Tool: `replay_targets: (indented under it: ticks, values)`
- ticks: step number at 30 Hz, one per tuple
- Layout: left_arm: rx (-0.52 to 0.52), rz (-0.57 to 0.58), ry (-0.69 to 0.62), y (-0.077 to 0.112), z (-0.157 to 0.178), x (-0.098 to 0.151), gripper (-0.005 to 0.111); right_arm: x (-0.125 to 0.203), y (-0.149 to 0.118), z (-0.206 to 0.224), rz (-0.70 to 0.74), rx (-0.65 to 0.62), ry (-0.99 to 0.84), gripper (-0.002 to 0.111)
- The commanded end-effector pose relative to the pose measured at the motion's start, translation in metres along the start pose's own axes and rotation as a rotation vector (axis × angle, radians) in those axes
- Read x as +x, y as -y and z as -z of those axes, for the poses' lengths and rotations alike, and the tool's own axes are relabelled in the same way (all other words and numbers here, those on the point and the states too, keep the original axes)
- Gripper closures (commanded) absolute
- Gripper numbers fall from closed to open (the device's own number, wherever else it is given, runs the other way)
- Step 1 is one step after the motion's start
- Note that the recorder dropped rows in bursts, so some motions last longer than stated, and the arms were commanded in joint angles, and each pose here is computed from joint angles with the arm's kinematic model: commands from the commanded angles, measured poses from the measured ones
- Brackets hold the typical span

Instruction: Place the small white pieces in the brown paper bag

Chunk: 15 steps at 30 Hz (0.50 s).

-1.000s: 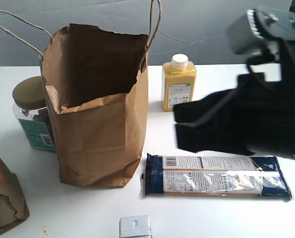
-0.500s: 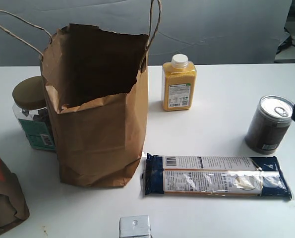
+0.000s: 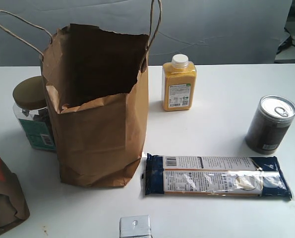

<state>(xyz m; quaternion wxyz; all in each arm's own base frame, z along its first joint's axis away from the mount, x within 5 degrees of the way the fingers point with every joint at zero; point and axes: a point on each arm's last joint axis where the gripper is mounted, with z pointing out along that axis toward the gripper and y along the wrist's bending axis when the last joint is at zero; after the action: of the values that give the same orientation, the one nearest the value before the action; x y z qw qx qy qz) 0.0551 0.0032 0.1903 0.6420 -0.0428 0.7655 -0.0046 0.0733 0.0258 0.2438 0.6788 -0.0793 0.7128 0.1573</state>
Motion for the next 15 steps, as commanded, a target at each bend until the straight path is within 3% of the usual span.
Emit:
replay_targets:
  ticks: [1,8,15]
  values:
    - [0.008,0.012,0.004,0.000,0.000,0.001,0.107,0.032,0.005,0.009,0.045,0.010,0.020,0.108]
    - [0.008,0.012,0.002,0.000,0.000,0.001,0.107,0.036,0.005,0.020,0.105,0.014,0.064,0.108]
    - [0.008,0.012,0.003,0.000,0.000,0.001,0.107,0.036,0.005,0.020,0.073,0.010,0.055,0.108]
